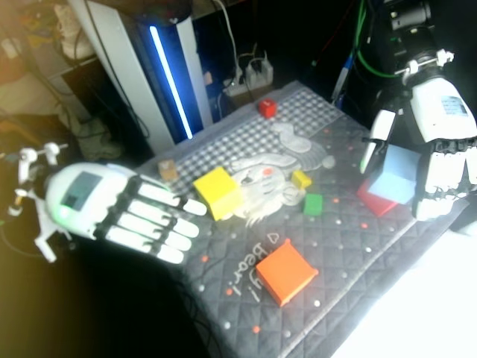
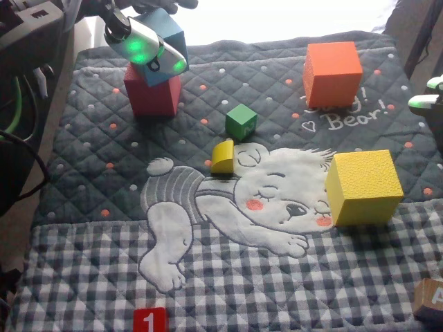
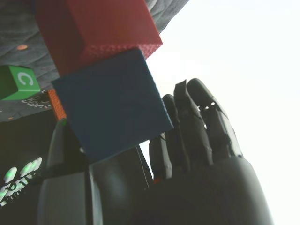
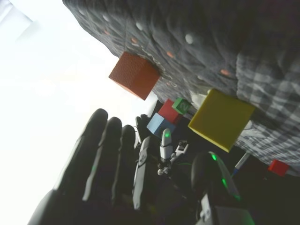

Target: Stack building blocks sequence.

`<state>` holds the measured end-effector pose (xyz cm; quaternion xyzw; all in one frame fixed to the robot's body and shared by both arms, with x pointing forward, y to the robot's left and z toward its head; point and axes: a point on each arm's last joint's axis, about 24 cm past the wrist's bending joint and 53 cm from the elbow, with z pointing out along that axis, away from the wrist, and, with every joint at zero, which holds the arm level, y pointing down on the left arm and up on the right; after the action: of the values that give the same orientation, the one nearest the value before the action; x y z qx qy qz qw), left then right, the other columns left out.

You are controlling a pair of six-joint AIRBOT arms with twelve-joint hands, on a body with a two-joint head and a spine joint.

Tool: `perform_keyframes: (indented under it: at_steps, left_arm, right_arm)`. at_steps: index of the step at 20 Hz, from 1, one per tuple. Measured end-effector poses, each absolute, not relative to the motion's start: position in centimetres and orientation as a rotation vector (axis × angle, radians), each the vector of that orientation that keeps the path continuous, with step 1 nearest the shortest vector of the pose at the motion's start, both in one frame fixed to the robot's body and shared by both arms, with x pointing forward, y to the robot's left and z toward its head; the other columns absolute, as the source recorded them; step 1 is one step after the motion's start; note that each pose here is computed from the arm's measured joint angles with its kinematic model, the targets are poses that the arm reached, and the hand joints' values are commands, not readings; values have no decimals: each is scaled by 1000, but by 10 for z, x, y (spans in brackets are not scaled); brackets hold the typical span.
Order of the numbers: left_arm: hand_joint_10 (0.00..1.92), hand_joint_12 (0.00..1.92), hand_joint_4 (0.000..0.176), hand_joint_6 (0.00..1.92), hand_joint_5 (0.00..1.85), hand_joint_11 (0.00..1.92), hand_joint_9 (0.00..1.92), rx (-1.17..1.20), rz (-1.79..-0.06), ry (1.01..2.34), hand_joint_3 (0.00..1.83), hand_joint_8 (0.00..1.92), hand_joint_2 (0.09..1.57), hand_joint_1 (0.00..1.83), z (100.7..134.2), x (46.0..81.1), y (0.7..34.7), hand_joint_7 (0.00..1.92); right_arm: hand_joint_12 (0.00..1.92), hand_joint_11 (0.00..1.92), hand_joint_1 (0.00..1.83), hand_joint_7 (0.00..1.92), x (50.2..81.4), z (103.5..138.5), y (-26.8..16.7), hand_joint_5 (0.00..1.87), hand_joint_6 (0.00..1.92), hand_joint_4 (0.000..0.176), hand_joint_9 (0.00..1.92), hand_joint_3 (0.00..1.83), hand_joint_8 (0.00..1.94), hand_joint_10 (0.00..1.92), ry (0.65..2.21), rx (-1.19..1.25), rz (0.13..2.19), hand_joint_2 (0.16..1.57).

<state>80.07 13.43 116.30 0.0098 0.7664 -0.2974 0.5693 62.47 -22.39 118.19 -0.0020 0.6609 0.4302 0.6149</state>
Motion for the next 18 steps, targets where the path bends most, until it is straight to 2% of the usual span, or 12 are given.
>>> perform_keyframes:
  at_steps: [1, 4, 5, 6, 7, 8, 9, 10, 12, 15, 17, 18]
  left_arm:
    - [6, 1229, 125, 0, 398, 44, 439, 24, -698, 1799, 0, 0, 957, 869, 1163, 801, 134, 442]
    - [8, 1248, 125, 0, 389, 57, 448, 26, -697, 1799, 0, 1, 948, 849, 1163, 801, 134, 435]
    - [2, 1334, 148, 2, 368, 44, 439, 26, -697, 1799, 0, 0, 948, 837, 1163, 801, 134, 413]
    - [2, 1334, 148, 2, 368, 44, 439, 26, -697, 1799, 0, 0, 948, 837, 1163, 801, 134, 413]
    - [0, 1348, 156, 0, 348, 8, 410, 26, -697, 1799, 0, 0, 947, 809, 1163, 801, 134, 387]
    - [0, 1331, 168, 0, 297, 1, 365, 26, -697, 1799, 1, 0, 947, 727, 1163, 801, 134, 337]
    - [0, 1331, 168, 0, 297, 1, 365, 27, -697, 1798, 1, 0, 947, 727, 1163, 801, 134, 337]
    - [0, 1333, 169, 0, 276, 0, 344, 27, -696, 1798, 0, 0, 945, 692, 1163, 801, 134, 313]
    - [0, 1221, 176, 0, 225, 0, 245, 30, -694, 1798, 0, 0, 950, 618, 1163, 801, 134, 228]
    - [2, 1210, 173, 3, 226, 0, 242, 32, -693, 1797, 0, 4, 948, 608, 1163, 801, 134, 236]
    - [2, 1212, 176, 1, 221, 0, 242, 34, -695, 1796, 0, 0, 944, 606, 1164, 800, 134, 228]
    - [0, 1212, 176, 0, 214, 0, 235, 37, -699, 1795, 0, 0, 941, 598, 1165, 798, 133, 217]
  right_arm:
    - [182, 281, 540, 314, 625, 1182, -224, 360, 0, 117, 332, 0, 1, 1, 1523, -5, 991, 1261]
    - [174, 285, 546, 325, 625, 1182, -224, 367, 2, 111, 336, 0, 4, 2, 1523, -4, 991, 1260]
    - [173, 287, 556, 316, 625, 1182, -224, 363, 0, 119, 329, 2, 0, 0, 1523, -5, 991, 1267]
    - [173, 287, 556, 316, 625, 1182, -224, 363, 0, 119, 329, 2, 0, 0, 1523, -5, 991, 1267]
    - [171, 285, 558, 309, 625, 1182, -224, 359, 0, 121, 325, 1, 0, 0, 1523, -5, 991, 1264]
    - [168, 285, 604, 312, 625, 1182, -224, 366, 2, 111, 325, 0, 2, 2, 1523, -5, 991, 1260]
    - [168, 285, 604, 312, 625, 1182, -224, 366, 2, 111, 325, 0, 2, 2, 1523, -5, 991, 1260]
    - [171, 295, 611, 321, 625, 1182, -224, 375, 6, 97, 334, 0, 5, 5, 1523, -5, 991, 1257]
    - [165, 293, 573, 318, 625, 1182, -224, 366, 0, 112, 333, 0, 0, 1, 1523, -5, 991, 1258]
    - [166, 298, 571, 316, 625, 1182, -224, 368, 1, 108, 337, 0, 1, 3, 1523, -5, 991, 1258]
    - [159, 288, 555, 307, 625, 1182, -224, 363, 0, 116, 330, 0, 0, 0, 1524, -4, 991, 1259]
    - [157, 287, 575, 307, 625, 1182, -224, 366, 1, 114, 330, 0, 0, 0, 1523, -4, 991, 1258]
